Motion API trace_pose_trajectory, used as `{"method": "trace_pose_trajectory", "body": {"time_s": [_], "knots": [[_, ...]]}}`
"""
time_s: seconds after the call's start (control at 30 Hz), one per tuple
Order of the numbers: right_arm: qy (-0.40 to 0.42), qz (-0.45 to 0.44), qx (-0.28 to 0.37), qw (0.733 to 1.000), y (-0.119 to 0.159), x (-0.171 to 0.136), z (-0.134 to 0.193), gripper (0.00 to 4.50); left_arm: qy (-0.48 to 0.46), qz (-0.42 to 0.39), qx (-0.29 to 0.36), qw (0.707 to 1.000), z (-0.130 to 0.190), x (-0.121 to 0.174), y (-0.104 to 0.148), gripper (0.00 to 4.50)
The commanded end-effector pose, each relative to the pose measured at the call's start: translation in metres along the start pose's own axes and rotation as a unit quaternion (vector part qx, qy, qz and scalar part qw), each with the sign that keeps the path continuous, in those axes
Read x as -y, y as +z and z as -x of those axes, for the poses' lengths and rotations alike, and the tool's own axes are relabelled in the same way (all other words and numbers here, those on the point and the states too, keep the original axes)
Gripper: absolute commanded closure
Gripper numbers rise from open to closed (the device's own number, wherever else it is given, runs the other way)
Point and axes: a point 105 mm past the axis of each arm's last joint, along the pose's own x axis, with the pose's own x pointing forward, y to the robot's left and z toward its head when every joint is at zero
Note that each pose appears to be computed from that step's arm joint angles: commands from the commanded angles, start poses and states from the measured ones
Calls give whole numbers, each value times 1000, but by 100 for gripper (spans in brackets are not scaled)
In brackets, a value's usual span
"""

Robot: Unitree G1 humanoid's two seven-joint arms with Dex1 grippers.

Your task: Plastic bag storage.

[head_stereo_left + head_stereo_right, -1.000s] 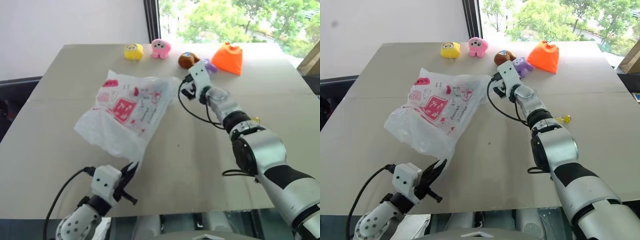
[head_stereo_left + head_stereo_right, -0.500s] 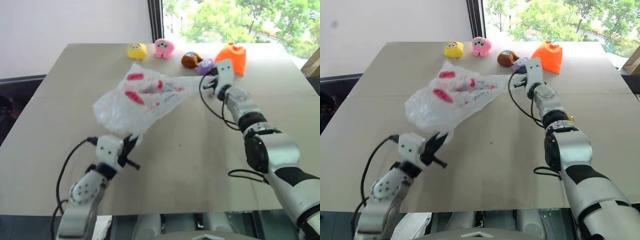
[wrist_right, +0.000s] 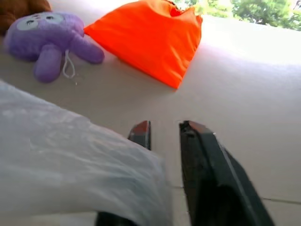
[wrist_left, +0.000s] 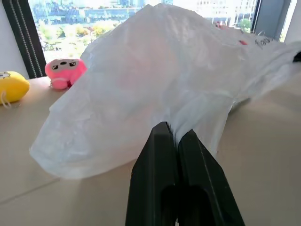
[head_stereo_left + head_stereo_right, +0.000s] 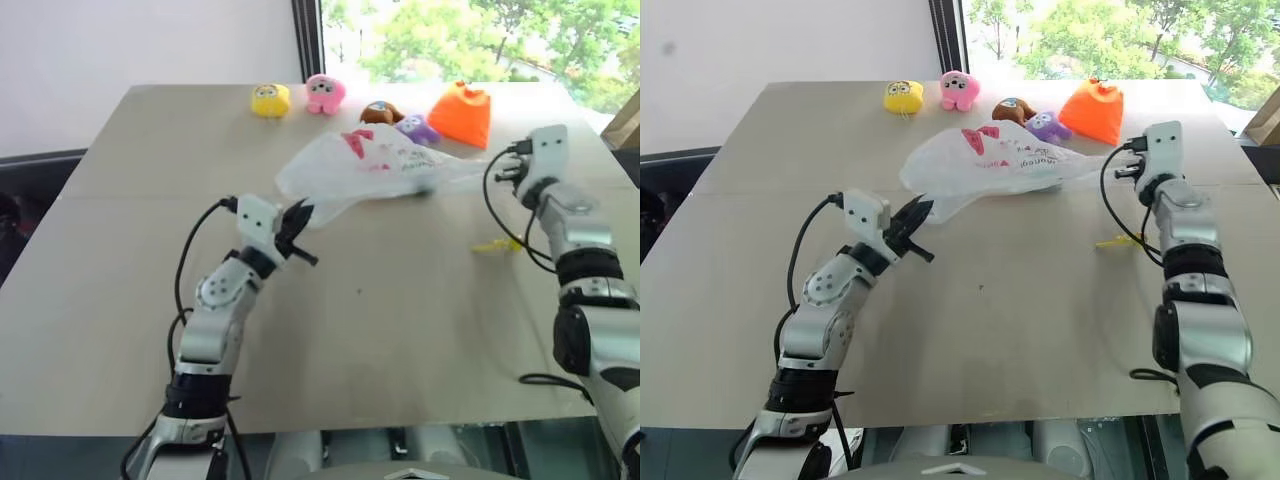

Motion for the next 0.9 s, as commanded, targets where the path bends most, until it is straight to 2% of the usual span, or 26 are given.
{"method": "trace_pose_trajectory", "body": {"time_s": [0.03,0.13,0.17,0.33,0.6,0.73,0.9], "knots": [[80,27,34,996,26,-25,20,174,5,19,47,999,-8,2,32,450],[109,50,12,993,12,-24,40,27,2,23,59,998,-13,8,43,450],[123,63,1,990,6,-21,47,5,0,23,59,998,-14,10,45,450],[149,76,-56,984,-22,0,64,5,-8,24,56,998,-20,21,47,450],[199,-50,-89,975,-39,15,77,5,-14,7,49,999,-19,27,44,450],[193,-21,-132,972,-63,32,88,5,-13,5,45,999,-18,27,41,450],[209,-21,-137,968,-74,30,89,5,-11,4,43,999,-18,26,40,450]]}}
